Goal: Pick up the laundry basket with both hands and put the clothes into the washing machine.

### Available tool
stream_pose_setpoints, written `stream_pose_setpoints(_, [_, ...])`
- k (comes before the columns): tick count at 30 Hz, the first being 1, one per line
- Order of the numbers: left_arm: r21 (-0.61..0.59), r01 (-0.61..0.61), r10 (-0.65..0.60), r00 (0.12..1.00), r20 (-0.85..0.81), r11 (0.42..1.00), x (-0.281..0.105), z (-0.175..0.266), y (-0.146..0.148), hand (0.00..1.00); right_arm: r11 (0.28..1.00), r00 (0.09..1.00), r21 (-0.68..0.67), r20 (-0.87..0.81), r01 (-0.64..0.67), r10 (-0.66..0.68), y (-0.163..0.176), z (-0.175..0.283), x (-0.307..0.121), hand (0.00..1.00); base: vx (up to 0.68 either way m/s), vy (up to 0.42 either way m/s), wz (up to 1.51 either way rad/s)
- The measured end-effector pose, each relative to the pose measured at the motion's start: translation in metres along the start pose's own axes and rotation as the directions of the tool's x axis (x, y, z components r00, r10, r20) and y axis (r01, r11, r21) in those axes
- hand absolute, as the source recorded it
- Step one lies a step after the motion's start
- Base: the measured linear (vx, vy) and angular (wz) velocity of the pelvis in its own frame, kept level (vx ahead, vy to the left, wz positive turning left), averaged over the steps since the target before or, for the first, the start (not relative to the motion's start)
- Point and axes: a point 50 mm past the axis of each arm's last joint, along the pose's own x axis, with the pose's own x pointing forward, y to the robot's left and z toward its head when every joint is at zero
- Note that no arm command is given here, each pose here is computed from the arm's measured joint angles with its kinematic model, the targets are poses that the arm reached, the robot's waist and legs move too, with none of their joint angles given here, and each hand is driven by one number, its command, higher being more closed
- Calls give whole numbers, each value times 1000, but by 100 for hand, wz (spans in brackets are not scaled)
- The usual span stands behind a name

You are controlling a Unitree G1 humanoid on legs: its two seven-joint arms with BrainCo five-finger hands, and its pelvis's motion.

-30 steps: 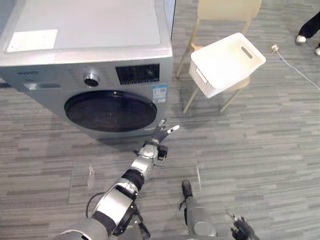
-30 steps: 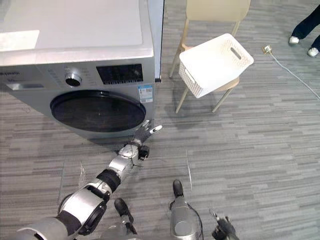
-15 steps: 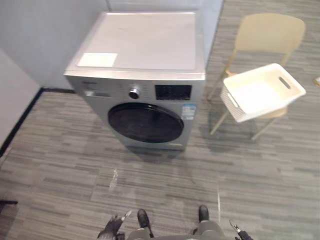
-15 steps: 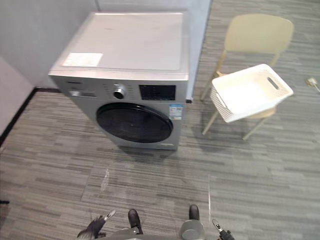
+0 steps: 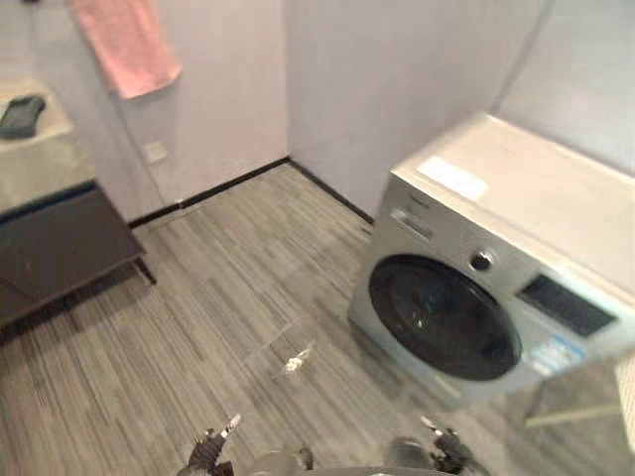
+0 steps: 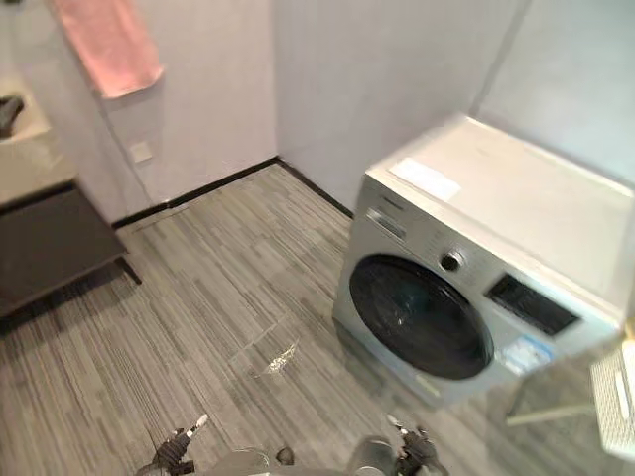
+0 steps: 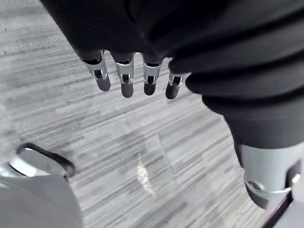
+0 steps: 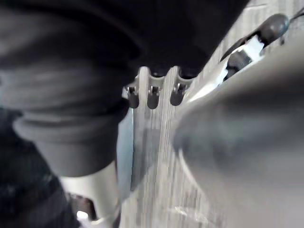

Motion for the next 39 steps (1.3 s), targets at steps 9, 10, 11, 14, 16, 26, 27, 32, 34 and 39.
stream_pose_setpoints(9, [-121,-89,81,994,-70,989,-5,-18,1,0,1000,999,0,-22,29,-29,-9,-8,-3,0,437,-41,81])
stream_pose_setpoints(10, [-135,-86,73,993,-93,987,-7,-26,-4,0,999,999,-33,-25,37,-38,-11,-3,-1,0,828,-178,89])
stream_pose_setpoints(11, [-147,-68,55,995,-88,987,-7,-24,-11,0,998,999,-58,-17,30,-31,-9,2,0,0,683,-131,74])
stream_pose_setpoints(14, [-205,-53,38,996,-76,977,-7,-21,-21,0,995,1000,-100,12,14,-13,-7,11,1,0,500,-229,86])
stream_pose_setpoints(16, [-218,-28,21,999,-35,976,-5,-10,-27,0,994,999,-109,37,28,-24,-14,16,0,0,305,-184,55])
stream_pose_setpoints(26, [-73,63,-62,998,13,995,-3,2,-48,0,999,997,44,71,-25,22,18,16,2,0,234,-9,32])
stream_pose_setpoints(27, [-53,40,-40,999,1,998,-1,1,-38,0,998,999,57,50,-15,12,15,7,1,0,123,80,-4])
stream_pose_setpoints(32, [28,1,1,999,-54,1000,0,-10,-16,0,995,999,92,-16,49,-48,-2,-9,-1,0,116,87,0])
stream_pose_setpoints(34, [38,-14,17,997,-79,999,0,-15,-9,0,994,996,80,-47,78,-75,-10,-16,-3,0,75,78,17])
stream_pose_setpoints(39, [66,-11,18,994,-108,998,-1,-21,-6,0,988,986,72,-100,137,-129,-30,-28,-9,0,38,21,5])
